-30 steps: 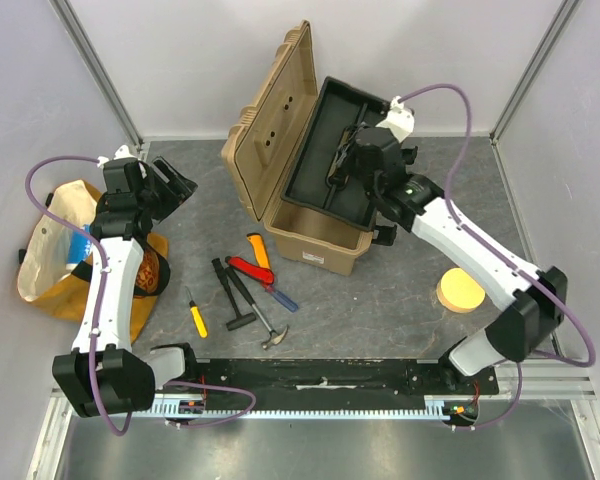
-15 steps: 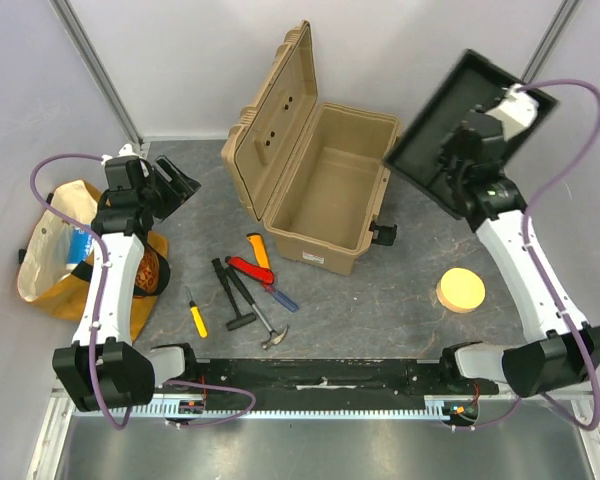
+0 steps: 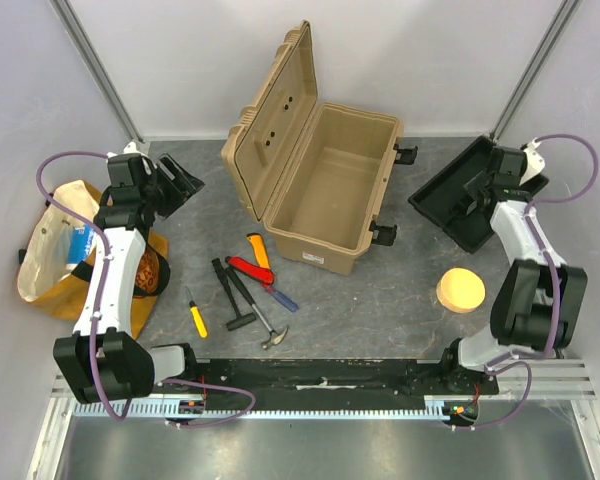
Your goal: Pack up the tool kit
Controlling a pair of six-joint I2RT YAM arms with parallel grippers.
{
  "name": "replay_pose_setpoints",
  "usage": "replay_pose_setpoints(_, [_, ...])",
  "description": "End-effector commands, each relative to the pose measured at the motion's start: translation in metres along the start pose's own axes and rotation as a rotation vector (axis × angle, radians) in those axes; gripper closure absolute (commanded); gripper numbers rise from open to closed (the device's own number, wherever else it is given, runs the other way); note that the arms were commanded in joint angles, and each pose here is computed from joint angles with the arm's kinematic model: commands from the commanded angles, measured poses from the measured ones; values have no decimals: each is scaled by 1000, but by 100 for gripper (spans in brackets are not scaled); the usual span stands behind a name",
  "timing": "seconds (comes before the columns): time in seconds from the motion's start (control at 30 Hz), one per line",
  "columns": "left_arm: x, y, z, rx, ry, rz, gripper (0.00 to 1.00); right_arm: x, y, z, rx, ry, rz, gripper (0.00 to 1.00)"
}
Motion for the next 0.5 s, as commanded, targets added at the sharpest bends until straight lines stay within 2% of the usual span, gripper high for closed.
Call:
replay_pose_setpoints(0.0, [-1,-15,13,52,-32,-55,22,27,34,1,59,-9,167,100])
replay_pose_setpoints(0.33, [5,-15,9,52,-5,-69,21,93,29,-53,1,164,83,97])
replay_pose_setpoints(0.43, [6,-14,8,45,0,-69,21,100,28,-70,3,212,75,90])
replay_pose_setpoints(0.47, [7,-13,8,46,2,-67,21,101,27,-74,12,223,69,85])
Point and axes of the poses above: each gripper's point midway between its finger pads, its own x axis out along the fingers, its own y axis along the line the jaws close on, z = x × y, the point moved 4 cm from there along -x, back along the fingers, and after that the axes turned 14 degrees about -x, right-handed, at the moved point
